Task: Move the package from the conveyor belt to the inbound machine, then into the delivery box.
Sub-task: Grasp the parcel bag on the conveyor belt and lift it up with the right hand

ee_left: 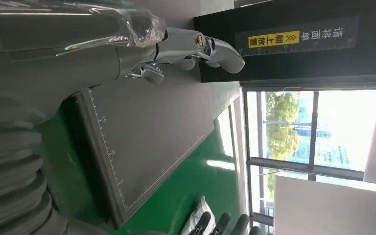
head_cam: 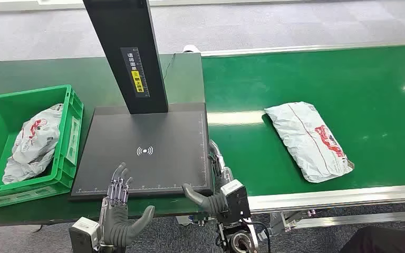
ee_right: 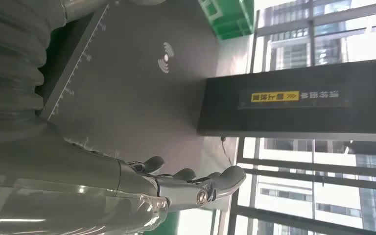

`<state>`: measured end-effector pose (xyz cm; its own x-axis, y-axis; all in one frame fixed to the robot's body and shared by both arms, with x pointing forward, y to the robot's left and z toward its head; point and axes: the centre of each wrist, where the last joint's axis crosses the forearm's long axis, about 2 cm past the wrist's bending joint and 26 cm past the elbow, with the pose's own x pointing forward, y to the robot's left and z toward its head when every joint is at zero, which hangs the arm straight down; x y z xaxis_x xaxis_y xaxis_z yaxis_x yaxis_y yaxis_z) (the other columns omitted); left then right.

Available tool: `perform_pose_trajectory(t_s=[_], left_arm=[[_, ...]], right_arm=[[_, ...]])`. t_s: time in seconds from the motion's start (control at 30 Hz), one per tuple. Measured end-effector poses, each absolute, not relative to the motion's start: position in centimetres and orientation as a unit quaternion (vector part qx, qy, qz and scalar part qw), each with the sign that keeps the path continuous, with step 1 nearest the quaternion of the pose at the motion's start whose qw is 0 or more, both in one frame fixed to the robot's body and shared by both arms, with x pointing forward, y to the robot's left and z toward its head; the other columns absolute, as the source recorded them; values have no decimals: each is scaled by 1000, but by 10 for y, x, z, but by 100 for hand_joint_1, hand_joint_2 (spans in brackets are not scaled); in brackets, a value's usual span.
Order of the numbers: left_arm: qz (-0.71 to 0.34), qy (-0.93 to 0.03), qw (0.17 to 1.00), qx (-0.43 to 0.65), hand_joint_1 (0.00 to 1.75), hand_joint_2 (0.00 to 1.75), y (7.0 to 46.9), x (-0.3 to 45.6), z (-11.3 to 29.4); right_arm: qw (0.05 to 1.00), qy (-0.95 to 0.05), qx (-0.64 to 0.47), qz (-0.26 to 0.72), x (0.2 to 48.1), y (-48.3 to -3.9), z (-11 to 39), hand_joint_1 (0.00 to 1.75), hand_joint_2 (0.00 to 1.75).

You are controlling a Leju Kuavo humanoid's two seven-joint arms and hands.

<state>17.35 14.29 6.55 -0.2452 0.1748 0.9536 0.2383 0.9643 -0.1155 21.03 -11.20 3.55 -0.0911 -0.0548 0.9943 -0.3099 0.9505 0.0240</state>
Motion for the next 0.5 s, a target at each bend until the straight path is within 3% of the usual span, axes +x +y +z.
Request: perform_pose_trajectory(t_s=[0.13,0.33,0.5], left_arm=[[-30,-789,598,-139,0,175,142,176,66],[-35,-789,592,-159,0,175,140,186,63],[-36,-787,595,-162,0,175,139,188,60]], right_arm=[[665,-728,74,149,234,-130,43,0,175],[689,-698,-67,183,317,-231,44,0,175],[712,-670,-124,172,344,-280,47,0,175]])
